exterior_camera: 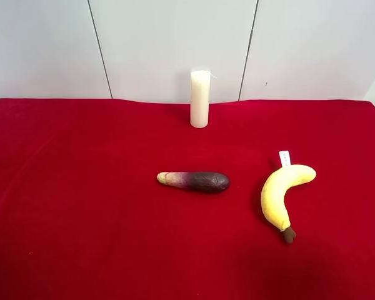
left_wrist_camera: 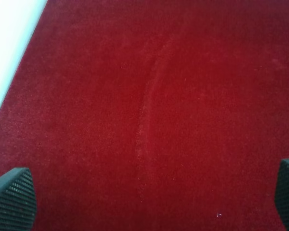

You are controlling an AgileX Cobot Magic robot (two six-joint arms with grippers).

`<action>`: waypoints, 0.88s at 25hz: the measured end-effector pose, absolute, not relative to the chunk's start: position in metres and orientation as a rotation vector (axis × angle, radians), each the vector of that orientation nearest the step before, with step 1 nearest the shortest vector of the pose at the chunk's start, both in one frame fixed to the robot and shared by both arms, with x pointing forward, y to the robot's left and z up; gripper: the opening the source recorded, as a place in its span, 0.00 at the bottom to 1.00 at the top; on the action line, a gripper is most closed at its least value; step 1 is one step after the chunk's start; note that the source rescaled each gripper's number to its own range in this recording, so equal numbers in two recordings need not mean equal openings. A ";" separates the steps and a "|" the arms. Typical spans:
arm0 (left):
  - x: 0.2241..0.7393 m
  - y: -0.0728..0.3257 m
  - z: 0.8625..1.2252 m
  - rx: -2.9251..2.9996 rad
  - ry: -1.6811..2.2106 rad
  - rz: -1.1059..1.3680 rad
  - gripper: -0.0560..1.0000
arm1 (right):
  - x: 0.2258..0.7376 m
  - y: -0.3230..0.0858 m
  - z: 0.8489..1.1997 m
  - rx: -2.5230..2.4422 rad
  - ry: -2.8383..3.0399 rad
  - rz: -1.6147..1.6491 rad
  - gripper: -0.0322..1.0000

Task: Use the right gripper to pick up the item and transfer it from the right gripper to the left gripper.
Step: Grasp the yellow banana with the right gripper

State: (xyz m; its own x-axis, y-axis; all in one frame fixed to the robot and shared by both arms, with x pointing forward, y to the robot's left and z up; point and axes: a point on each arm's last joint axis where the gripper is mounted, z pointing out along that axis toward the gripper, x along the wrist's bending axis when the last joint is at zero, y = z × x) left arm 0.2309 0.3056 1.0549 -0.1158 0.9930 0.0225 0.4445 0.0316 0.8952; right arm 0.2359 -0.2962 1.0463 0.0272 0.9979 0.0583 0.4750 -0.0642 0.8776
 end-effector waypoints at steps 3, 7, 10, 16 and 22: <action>0.231 0.306 1.055 1.480 1.640 1.039 1.00 | 0.236 -0.296 1.046 1.622 1.525 0.971 1.00; 0.231 0.306 1.055 1.480 1.640 1.039 1.00 | 0.236 -0.296 1.046 1.622 1.525 0.971 1.00; 0.231 0.306 1.055 1.480 1.640 1.039 1.00 | 0.236 -0.296 1.046 1.622 1.525 0.971 1.00; 0.231 0.306 1.055 1.480 1.640 1.039 1.00 | 0.236 -0.296 1.046 1.622 1.525 0.971 1.00; 0.231 0.306 1.055 1.480 1.640 1.039 1.00 | 0.236 -0.296 1.047 1.647 1.504 0.987 1.00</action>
State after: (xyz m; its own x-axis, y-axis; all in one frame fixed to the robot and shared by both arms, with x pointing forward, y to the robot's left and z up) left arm 0.2309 0.3056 1.0549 -0.1158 0.9930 0.0225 0.4445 0.0316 0.8952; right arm 0.2357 -0.2962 1.0467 0.0407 0.9957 0.0835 0.4724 -0.0929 0.8765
